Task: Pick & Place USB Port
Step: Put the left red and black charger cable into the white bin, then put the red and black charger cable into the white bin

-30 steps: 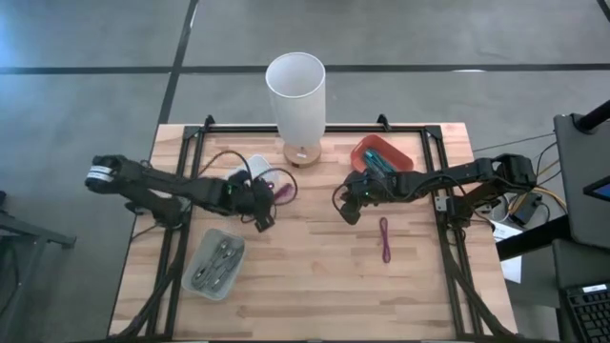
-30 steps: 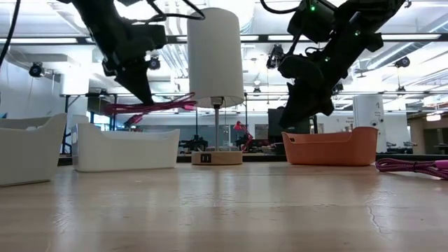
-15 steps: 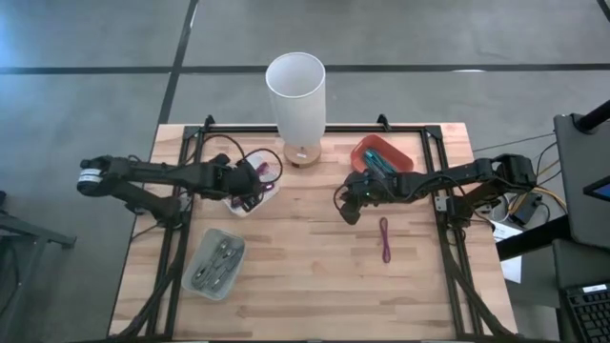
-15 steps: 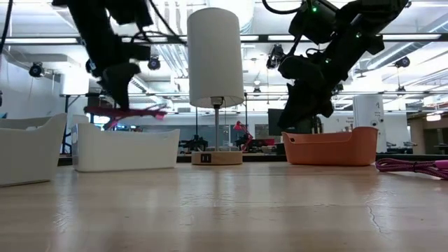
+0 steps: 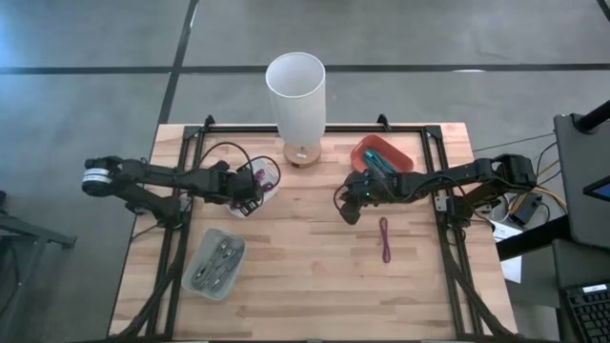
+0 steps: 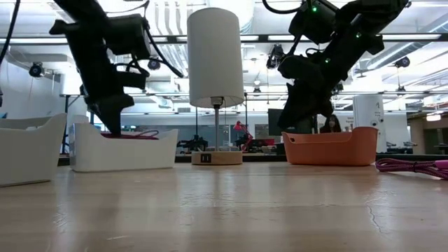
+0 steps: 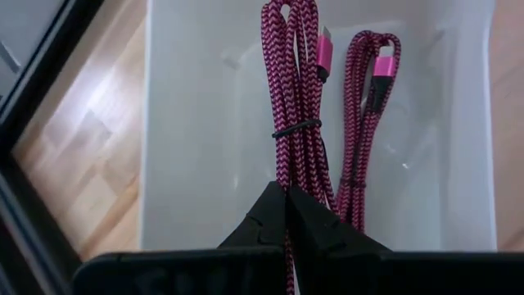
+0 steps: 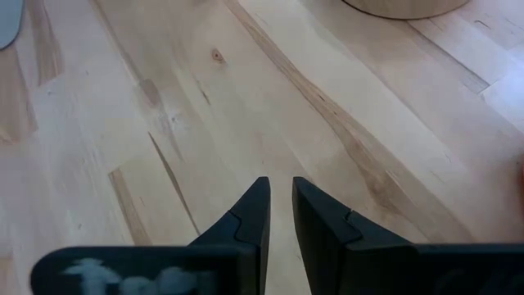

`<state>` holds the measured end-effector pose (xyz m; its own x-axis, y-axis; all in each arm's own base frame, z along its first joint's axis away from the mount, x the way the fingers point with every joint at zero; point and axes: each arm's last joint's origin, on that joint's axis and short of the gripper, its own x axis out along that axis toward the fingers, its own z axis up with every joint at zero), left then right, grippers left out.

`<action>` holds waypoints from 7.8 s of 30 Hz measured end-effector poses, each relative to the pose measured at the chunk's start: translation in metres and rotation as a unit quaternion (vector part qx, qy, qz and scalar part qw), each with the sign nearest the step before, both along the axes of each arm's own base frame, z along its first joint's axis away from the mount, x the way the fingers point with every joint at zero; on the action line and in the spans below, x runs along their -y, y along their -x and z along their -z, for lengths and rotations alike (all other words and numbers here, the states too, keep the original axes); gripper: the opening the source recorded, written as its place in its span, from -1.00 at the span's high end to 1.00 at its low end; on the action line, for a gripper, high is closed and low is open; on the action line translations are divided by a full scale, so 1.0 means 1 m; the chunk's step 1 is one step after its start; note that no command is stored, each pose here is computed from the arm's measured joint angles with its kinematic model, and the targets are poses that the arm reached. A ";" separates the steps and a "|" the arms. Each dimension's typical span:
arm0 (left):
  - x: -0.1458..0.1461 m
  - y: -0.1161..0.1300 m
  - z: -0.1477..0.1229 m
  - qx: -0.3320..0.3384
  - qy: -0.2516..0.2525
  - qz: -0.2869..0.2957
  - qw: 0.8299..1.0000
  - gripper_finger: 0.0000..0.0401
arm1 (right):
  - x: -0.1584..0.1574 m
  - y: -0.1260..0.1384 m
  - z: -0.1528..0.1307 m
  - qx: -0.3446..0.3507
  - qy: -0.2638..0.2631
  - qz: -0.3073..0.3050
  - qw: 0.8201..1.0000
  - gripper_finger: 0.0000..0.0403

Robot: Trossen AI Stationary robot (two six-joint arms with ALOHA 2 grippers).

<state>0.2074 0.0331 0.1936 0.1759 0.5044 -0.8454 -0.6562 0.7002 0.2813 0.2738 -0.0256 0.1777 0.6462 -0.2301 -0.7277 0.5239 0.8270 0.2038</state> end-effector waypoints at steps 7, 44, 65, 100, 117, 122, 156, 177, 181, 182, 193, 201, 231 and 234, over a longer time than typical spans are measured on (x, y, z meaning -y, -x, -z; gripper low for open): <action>-0.001 0.001 0.013 0.016 0.009 0.007 1.000 0.98 | 0.000 0.000 0.000 0.000 0.000 0.000 1.000 0.74; -0.005 0.007 0.026 0.015 0.019 -0.001 1.000 0.76 | 0.000 0.000 0.000 0.000 0.000 0.000 1.000 0.74; -0.005 0.003 0.025 0.036 0.016 0.000 0.999 0.53 | 0.000 0.000 0.000 0.006 -0.021 0.017 1.000 0.74; -0.005 0.003 0.025 0.032 0.014 0.006 0.999 0.53 | -0.058 0.033 -0.007 -0.223 -0.135 0.109 0.959 0.74; -0.005 0.003 0.025 0.027 0.011 0.017 0.999 0.53 | -0.055 0.055 0.016 -0.273 -0.155 0.196 0.929 0.74; -0.005 0.003 0.025 0.028 0.012 0.016 0.999 0.53 | -0.055 0.055 0.016 -0.267 -0.162 0.215 0.925 0.74; -0.005 0.003 0.025 0.029 0.012 0.014 0.999 0.53 | -0.050 0.077 0.046 -0.261 -0.162 0.297 0.904 0.48; -0.004 -0.009 0.018 0.091 0.037 0.044 0.994 0.53 | -0.056 0.012 0.010 -0.027 -0.066 0.062 0.996 0.95; -0.004 -0.019 0.001 0.123 0.036 0.061 0.990 0.53 | -0.055 -0.005 -0.006 0.074 0.016 0.007 0.997 0.95; -0.004 -0.022 -0.004 0.130 0.034 0.065 0.989 0.53 | -0.055 -0.008 -0.010 0.093 0.037 0.000 0.995 0.96; 0.019 -0.061 -0.050 0.319 0.039 0.271 0.907 0.53 | -0.052 -0.019 -0.030 0.183 0.124 -0.017 0.975 0.94; 0.033 -0.067 -0.056 0.411 0.024 0.332 0.849 0.53 | -0.053 -0.021 -0.035 0.211 0.119 -0.012 0.970 0.92; 0.036 -0.106 -0.003 0.488 0.029 0.277 0.827 0.53 | -0.054 -0.073 -0.026 0.300 0.189 0.011 0.935 0.91; 0.035 -0.105 -0.003 0.488 0.025 0.265 0.831 0.53 | -0.054 -0.073 -0.027 0.300 0.189 0.012 0.935 0.91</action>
